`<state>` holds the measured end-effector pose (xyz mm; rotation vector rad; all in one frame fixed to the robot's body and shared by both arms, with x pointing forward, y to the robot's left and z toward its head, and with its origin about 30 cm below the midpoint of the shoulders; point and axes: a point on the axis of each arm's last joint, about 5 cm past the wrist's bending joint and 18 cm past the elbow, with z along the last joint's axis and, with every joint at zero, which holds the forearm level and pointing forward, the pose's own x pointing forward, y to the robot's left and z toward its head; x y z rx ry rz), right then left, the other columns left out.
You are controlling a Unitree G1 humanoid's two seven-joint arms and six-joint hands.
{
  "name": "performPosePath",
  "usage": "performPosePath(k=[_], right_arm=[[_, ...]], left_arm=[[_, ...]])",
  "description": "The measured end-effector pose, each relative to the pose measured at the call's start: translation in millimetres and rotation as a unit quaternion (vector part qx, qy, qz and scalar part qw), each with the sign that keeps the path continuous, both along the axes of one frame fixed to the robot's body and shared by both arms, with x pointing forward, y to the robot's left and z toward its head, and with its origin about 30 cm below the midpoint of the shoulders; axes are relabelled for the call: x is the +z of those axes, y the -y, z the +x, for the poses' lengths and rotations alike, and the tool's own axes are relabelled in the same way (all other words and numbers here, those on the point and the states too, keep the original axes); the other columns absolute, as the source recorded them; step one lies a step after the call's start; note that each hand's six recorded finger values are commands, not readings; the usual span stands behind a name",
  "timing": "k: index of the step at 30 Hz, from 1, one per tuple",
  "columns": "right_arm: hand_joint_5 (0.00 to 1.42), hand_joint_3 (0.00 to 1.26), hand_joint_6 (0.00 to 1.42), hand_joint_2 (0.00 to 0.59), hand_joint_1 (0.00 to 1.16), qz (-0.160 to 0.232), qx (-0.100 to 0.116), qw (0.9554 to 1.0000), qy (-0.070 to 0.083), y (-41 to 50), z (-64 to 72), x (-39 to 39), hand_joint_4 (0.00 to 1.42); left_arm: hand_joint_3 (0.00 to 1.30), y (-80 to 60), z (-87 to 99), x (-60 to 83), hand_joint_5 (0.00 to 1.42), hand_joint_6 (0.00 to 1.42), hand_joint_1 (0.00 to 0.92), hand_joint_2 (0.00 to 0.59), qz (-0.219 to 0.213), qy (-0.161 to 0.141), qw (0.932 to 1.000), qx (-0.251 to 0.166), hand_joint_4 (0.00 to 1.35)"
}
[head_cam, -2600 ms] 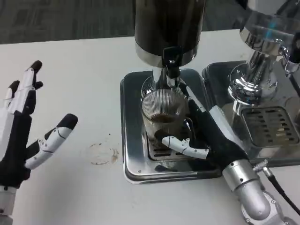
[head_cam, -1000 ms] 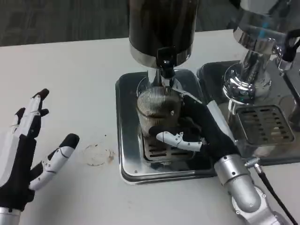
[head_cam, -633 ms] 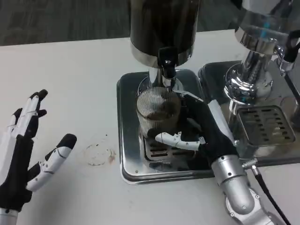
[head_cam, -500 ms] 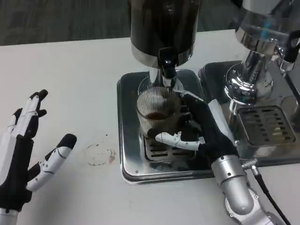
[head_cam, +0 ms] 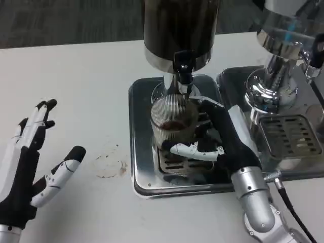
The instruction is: Grasp the cup under the faucet to collect the drink, then remove the cup.
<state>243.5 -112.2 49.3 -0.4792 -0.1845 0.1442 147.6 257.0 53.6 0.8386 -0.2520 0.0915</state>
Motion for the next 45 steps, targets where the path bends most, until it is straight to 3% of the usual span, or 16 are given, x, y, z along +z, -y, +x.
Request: performPosePath(k=[8, 14, 20, 35, 45], right_arm=[[0.65, 0.62, 0.74, 0.111, 1.01, -0.006, -0.013, 0.9998, 0.010, 3.2, -4.0, -0.2, 0.66], [0.66, 0.62, 0.75, 0.109, 1.01, -0.021, -0.027, 0.9990, 0.027, 13.3, -8.1, 3.2, 0.68], [0.69, 0.64, 0.78, 0.108, 1.00, -0.020, -0.028, 0.9991, 0.024, 21.8, -14.9, 4.3, 0.70], [0.73, 0.66, 0.85, 0.091, 1.00, -0.019, -0.037, 0.9989, 0.021, 25.3, -28.6, 5.4, 0.74], [0.75, 0.67, 0.88, 0.091, 1.00, -0.008, -0.045, 0.9981, 0.041, 29.1, -38.4, 15.9, 0.75]], left_arm=[[0.09, 3.0, 2.8, -0.7, 0.20, 0.03, 0.000, 0.200, -0.002, 0.000, 1.0000, -0.006, 0.00], [0.09, 8.0, 3.3, -4.3, 0.20, 0.03, 0.000, 0.204, -0.007, -0.008, 0.9998, -0.015, 0.00], [0.09, 13.8, 8.6, -6.8, 0.20, 0.03, 0.000, 0.206, -0.017, -0.008, 0.9996, -0.022, 0.00], [0.09, 17.2, 9.3, -9.2, 0.20, 0.03, 0.000, 0.207, -0.021, -0.011, 0.9992, -0.032, 0.00], [0.10, 18.4, 13.1, -9.2, 0.20, 0.03, 0.000, 0.207, -0.022, -0.010, 0.9990, -0.037, 0.00]])
